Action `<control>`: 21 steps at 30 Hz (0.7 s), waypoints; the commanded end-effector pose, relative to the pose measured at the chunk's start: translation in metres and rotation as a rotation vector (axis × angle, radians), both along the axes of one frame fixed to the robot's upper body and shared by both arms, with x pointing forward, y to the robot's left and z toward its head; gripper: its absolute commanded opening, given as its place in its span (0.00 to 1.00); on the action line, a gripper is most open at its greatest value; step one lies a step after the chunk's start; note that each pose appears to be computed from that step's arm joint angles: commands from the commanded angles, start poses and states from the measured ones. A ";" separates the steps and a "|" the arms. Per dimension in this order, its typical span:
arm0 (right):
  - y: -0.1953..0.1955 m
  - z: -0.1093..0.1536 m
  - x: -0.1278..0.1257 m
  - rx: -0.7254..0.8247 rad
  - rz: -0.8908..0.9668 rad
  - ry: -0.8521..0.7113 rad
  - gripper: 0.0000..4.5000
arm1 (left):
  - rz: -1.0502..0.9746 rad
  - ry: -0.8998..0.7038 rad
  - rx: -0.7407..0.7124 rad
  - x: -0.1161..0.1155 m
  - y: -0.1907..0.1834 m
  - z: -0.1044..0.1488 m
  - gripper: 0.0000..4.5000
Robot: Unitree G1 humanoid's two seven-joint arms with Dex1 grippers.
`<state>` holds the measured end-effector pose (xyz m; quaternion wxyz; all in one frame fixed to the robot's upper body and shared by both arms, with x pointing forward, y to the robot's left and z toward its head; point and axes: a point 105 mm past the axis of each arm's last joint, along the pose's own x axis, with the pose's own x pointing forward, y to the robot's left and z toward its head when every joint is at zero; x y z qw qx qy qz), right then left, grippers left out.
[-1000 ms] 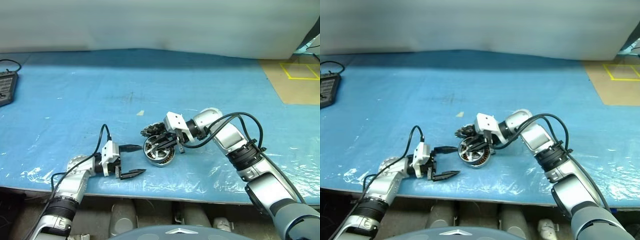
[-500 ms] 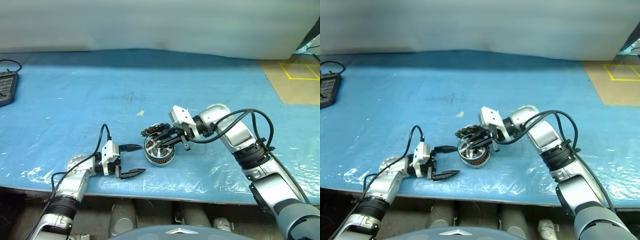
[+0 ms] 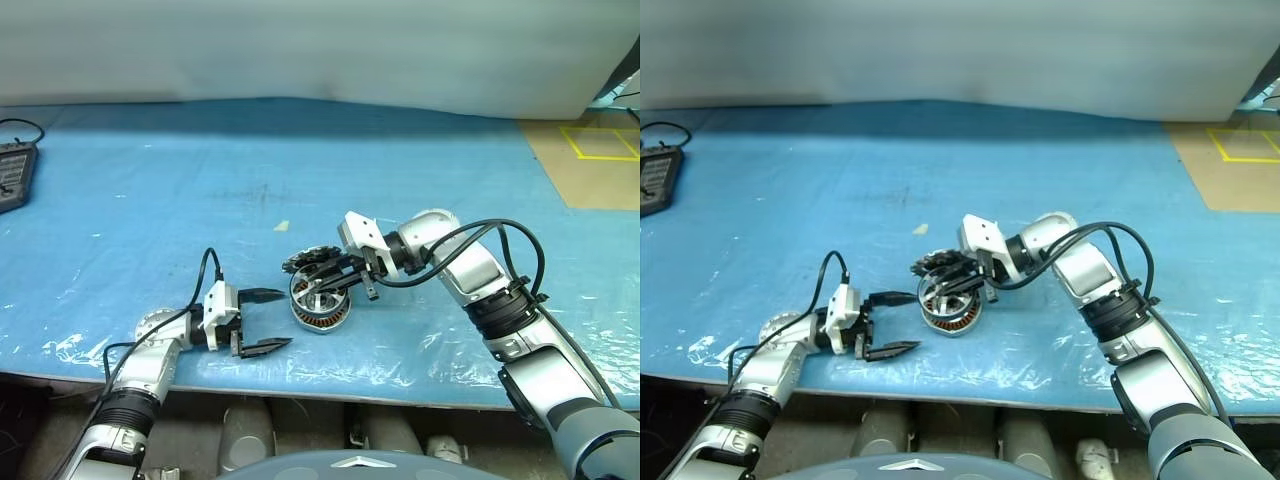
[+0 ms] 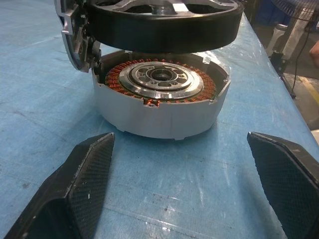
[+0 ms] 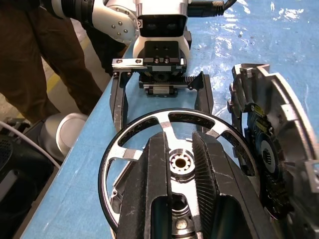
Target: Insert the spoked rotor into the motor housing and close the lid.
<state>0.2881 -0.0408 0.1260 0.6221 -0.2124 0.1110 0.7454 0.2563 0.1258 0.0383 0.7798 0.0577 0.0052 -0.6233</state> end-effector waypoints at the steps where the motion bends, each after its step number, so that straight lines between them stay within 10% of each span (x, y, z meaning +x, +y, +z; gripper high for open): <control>1: 0.001 0.001 -0.001 0.007 0.014 -0.022 0.06 | 0.005 0.022 0.004 -0.002 0.001 -0.006 1.00; 21: -0.002 -0.012 0.000 -0.015 -0.005 -0.008 0.06 | 0.008 0.020 0.009 -0.002 0.003 -0.006 1.00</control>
